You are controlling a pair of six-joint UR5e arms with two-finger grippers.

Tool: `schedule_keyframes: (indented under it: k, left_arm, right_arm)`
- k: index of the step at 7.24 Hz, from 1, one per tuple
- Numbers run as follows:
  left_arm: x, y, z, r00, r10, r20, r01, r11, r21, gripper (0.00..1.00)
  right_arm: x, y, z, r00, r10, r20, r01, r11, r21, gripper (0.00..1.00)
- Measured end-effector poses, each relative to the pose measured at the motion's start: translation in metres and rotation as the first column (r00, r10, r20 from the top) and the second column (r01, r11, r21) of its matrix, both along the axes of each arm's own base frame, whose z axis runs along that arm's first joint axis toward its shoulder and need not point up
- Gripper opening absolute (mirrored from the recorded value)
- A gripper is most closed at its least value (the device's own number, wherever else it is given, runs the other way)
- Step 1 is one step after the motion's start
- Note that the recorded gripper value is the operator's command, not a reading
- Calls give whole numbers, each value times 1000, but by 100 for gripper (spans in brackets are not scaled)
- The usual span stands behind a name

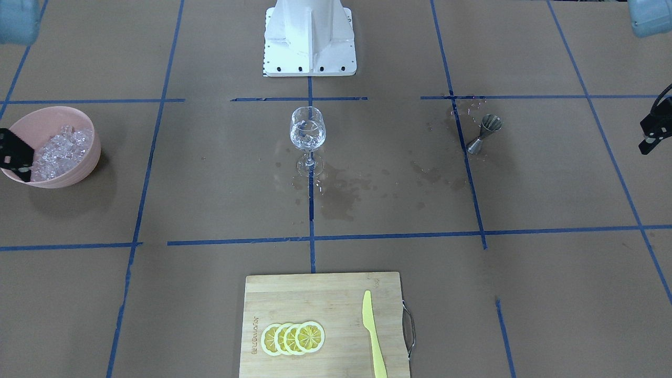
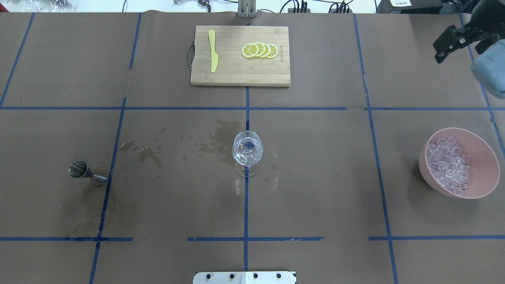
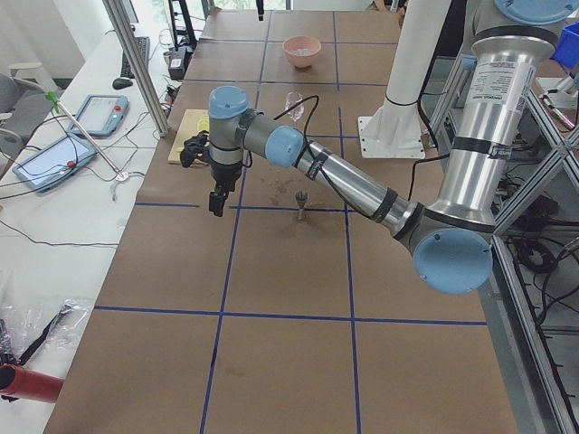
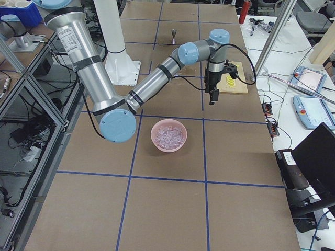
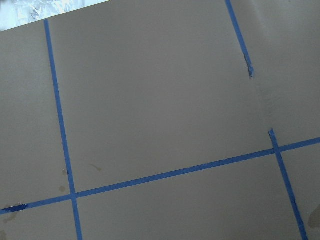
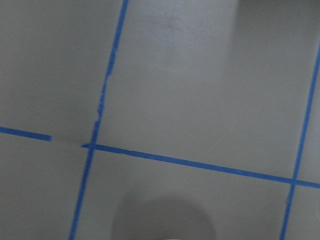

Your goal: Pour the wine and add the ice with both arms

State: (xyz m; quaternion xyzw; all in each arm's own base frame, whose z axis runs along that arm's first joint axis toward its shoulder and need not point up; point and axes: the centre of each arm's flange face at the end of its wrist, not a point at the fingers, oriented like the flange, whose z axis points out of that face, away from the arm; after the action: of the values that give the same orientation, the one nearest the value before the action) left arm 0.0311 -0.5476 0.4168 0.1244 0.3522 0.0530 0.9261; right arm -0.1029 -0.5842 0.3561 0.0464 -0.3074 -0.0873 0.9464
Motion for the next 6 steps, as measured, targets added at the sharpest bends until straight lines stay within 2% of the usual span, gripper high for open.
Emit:
schedule_keyframes:
  k: [1,3,4,6]
  left_arm:
    - [-11,-4,14,1000,10,4,-10,1000,-6,100]
    - [-38,-7,53,998,55,4,-55,998,-13,100]
    - [-48,-2,73,997,73,1,-73,997,-23,100]
    - [-56,15,120,996,92,-8,-92,993,-79,100]
  right_arm:
    - [39,-5,42,999,-44,2,44,999,-9,100]
    - [115,-6,133,991,-77,113,83,995,-50,100]
    - [132,-1,163,987,-82,140,89,995,-47,100]
    - [146,12,207,986,-83,145,86,996,-15,100]
